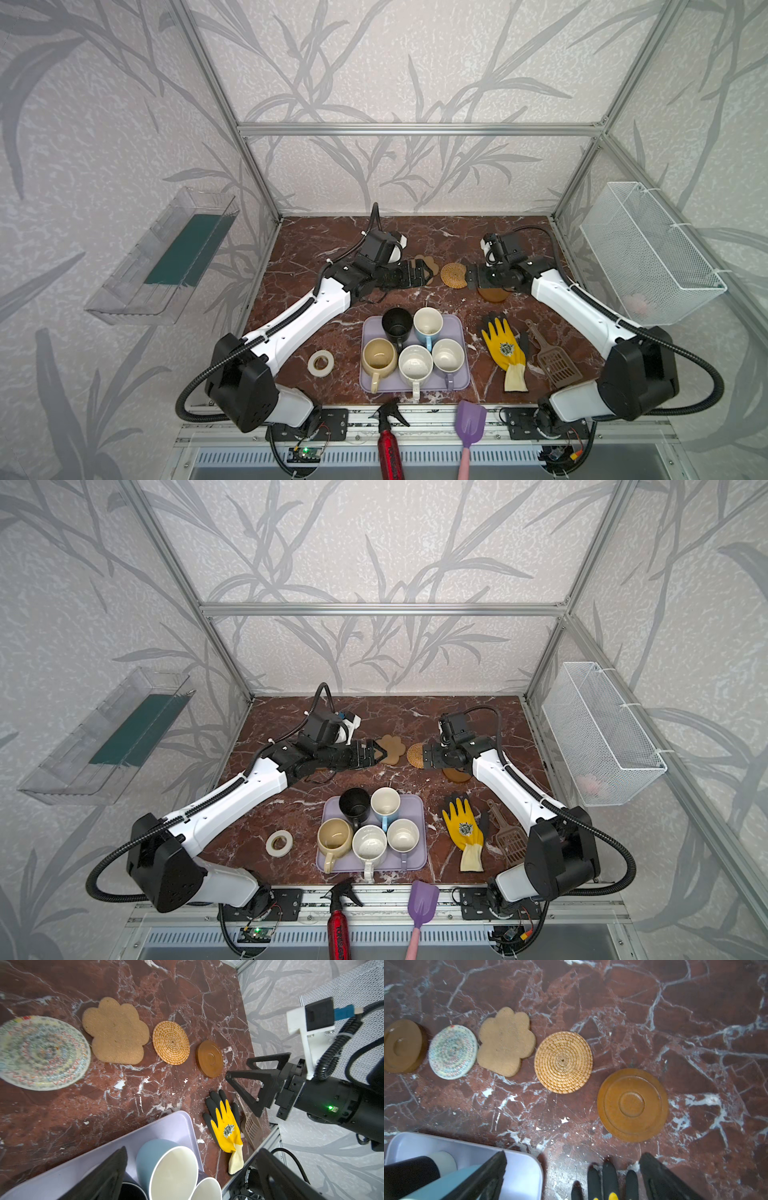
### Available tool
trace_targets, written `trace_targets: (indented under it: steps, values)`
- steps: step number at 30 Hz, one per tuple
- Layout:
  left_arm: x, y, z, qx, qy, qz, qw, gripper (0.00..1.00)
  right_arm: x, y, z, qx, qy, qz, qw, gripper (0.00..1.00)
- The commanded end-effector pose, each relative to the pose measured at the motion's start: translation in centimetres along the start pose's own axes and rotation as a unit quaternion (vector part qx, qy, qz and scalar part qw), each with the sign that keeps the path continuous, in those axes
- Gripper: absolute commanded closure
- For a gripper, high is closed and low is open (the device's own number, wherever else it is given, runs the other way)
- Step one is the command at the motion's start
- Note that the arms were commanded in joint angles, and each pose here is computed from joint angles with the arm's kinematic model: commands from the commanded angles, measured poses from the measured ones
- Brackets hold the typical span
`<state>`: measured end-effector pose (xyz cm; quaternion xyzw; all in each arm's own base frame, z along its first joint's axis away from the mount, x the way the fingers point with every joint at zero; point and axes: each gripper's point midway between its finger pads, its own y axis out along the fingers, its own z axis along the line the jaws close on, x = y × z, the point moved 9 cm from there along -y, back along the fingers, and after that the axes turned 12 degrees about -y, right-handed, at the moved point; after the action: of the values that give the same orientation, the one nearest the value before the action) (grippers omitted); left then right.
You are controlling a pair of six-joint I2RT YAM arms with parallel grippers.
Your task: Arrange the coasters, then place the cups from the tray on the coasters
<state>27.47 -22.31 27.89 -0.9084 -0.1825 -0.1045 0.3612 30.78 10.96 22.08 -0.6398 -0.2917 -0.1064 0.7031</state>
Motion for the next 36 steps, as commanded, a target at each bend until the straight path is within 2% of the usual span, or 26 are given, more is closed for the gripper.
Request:
trace_targets:
  steps: [1,6,11,18,22,29,36]
  values:
    - [0.0,0.9,-1.4,-0.034,0.007,0.001,0.999,0.01,-1.1,0.7,-1.4,-0.001,0.02,0.016,1.0,0.01]
    - [0.1,2.6,-3.2,-0.034,0.034,0.014,0.999,0.01,-2.2,1.5,-3.7,-0.008,0.038,0.044,0.998,0.01]
    - [0.0,5.1,-4.5,-0.007,0.062,0.038,0.997,0.01,-2.7,2.8,-5.3,-0.02,0.074,0.053,0.996,0.01]
    - [0.5,7.4,-5.1,0.011,0.063,0.034,0.997,0.01,-2.3,5.5,-7.3,-0.047,0.092,0.098,0.99,0.0]
    - [0.7,8.5,-5.4,0.016,0.061,0.044,0.997,0.01,-1.9,6.4,-7.7,-0.05,0.088,0.111,0.989,0.1]
    - [0.9,9.3,-6.2,0.003,0.057,0.043,0.997,0.01,-2.6,8.4,-8.8,-0.071,0.092,0.141,0.983,0.33]
    - [0.6,9.6,-5.7,0.004,0.055,0.05,0.997,0.01,-2.7,9.6,-9.7,-0.077,0.091,0.159,0.98,0.37]
